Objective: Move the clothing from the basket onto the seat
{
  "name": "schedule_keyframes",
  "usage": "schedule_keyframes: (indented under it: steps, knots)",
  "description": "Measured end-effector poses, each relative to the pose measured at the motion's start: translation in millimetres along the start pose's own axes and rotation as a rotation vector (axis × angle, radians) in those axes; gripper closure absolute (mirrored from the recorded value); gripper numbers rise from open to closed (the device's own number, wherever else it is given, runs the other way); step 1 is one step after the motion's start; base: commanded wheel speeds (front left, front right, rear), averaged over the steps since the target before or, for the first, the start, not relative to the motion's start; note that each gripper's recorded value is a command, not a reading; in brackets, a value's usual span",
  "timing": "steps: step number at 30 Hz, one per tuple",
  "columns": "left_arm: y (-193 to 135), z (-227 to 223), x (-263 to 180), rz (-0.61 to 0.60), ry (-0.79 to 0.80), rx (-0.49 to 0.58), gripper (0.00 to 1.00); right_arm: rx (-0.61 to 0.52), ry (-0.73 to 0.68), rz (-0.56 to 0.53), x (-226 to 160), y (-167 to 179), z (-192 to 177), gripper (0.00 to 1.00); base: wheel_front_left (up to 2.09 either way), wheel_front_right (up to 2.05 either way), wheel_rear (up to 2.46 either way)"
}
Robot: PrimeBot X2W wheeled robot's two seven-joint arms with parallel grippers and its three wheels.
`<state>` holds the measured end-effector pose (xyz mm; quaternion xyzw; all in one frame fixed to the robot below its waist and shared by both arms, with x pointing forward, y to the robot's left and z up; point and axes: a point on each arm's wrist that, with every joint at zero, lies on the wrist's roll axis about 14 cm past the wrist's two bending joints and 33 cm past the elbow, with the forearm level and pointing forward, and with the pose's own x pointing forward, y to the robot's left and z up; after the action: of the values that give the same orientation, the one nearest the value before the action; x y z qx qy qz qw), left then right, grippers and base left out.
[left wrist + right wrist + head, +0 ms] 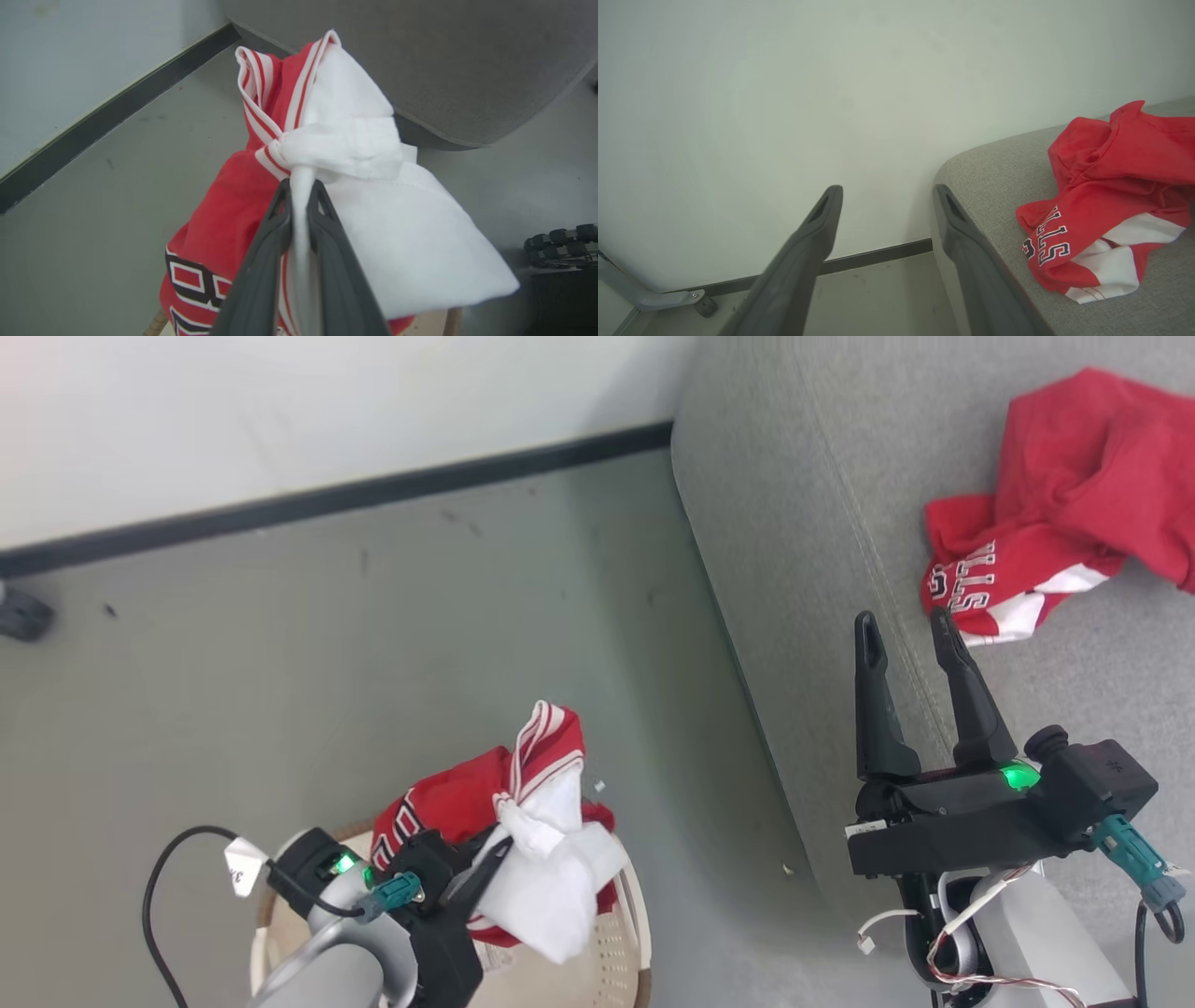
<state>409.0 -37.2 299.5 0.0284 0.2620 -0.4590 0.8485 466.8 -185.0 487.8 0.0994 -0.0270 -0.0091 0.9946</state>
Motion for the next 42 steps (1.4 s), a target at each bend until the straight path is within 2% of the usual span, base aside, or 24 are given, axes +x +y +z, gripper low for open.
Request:
schedule_keyframes:
  steps: [12,25,34,42]
  knots:
    - [-18,79,-46,0.06,-0.239,-0.131,1.0,0.059,-0.058,0.11,-23,25,33,0.0,0.0,0.0,0.0]
    - [-22,154,-95,0.12,-0.453,-0.1,1.0,0.113,-0.09,0.21,-51,52,52,0.0,0.0,0.0,0.0]
    - [-17,200,-127,0.156,-0.582,-0.049,1.0,0.119,-0.066,0.314,-68,80,48,0.0,0.0,0.0,0.0]
    - [-28,219,-139,0.13,-0.651,-0.057,1.0,0.021,0.072,0.501,-84,130,13,0.0,0.0,0.0,0.0]
